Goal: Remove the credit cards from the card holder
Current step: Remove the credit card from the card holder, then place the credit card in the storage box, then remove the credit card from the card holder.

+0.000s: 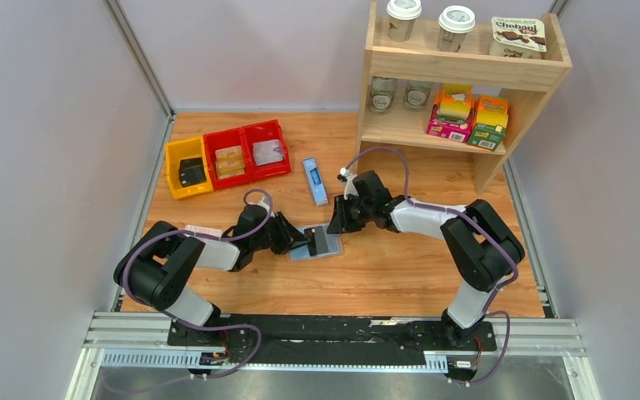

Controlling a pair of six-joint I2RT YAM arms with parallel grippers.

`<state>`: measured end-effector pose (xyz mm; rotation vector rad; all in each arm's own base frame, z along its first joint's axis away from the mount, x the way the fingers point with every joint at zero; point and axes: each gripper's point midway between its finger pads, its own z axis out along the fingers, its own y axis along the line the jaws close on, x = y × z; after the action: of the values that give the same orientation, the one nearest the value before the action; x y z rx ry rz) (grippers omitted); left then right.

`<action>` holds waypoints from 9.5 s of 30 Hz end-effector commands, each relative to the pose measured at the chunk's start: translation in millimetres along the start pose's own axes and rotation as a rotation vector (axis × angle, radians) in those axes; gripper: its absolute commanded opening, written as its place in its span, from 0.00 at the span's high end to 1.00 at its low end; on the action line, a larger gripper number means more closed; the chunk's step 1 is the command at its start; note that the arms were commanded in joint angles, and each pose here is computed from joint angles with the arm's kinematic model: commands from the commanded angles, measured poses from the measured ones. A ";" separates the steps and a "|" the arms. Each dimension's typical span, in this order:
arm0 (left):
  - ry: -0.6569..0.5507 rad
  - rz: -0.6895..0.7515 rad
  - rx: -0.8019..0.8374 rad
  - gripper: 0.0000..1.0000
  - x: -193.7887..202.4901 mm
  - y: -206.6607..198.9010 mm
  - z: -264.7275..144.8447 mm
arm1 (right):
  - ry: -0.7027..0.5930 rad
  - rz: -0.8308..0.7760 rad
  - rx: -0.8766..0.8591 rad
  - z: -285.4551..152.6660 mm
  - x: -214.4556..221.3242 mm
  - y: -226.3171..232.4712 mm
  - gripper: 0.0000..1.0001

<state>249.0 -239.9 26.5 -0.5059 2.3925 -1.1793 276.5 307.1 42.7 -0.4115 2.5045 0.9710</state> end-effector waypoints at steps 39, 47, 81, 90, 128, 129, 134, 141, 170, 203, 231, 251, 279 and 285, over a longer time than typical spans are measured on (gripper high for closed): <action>-0.040 0.045 -0.031 1.00 -13.6 3.6 -7.9 | 0.068 0.063 0.001 19.8 35.7 -35.6 0.80; -0.166 0.150 -0.085 1.00 -32.3 -2.5 -46.8 | 0.068 0.064 -0.003 17.5 33.1 -33.1 0.80; -1.357 -0.439 -0.045 1.00 -299.0 16.4 -246.7 | -0.326 0.022 0.072 -124.4 -65.2 -3.7 0.00; -1.470 -0.585 -0.058 1.00 -353.2 50.6 -241.0 | -0.358 0.016 0.163 -133.0 -69.5 -17.3 0.00; -1.262 -0.733 -0.171 0.52 -379.5 97.1 -163.9 | -0.327 -0.004 0.148 -125.8 -70.1 -16.9 0.00; -1.233 -0.726 -0.164 0.52 -376.0 91.7 -162.7 | -0.324 -0.001 0.130 -124.8 -69.9 -13.9 0.00; -1.090 -0.514 -0.203 0.52 -343.1 35.0 -170.2 | -0.269 0.031 0.061 -112.3 -63.4 -6.5 0.00; -0.740 -0.093 -0.200 0.52 -258.1 -37.4 -133.6 | -0.168 0.092 -0.003 -86.6 -48.7 3.1 0.00; 0.139 0.376 -0.191 0.69 -23.4 -3.0 -12.1 | -0.001 0.171 0.059 -1.4 -6.3 28.4 0.00; 0.183 0.302 -0.192 0.74 1.8 16.5 -16.2 | 0.032 0.098 -0.092 1.8 -10.9 74.3 0.00; -0.039 0.330 -0.157 0.70 -23.3 -9.5 -52.5 | 0.074 0.045 -0.345 18.0 -17.8 132.9 0.00; -0.151 0.263 -0.096 0.71 -32.5 -31.0 -76.1 | 0.049 0.339 -0.239 65.8 13.4 62.8 0.00; 0.005 0.255 -0.176 0.78 -25.3 -10.4 -31.9 | -0.072 0.283 -0.123 25.9 -8.1 40.5 0.00; 0.007 0.241 -0.010 0.72 -35.3 -64.5 -28.0 | -0.060 0.300 -0.105 27.2 2.1 29.4 0.00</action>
<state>253.3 -216.9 56.8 -0.2613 2.5096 -0.9027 273.9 363.9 60.0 -0.0467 2.4679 1.3098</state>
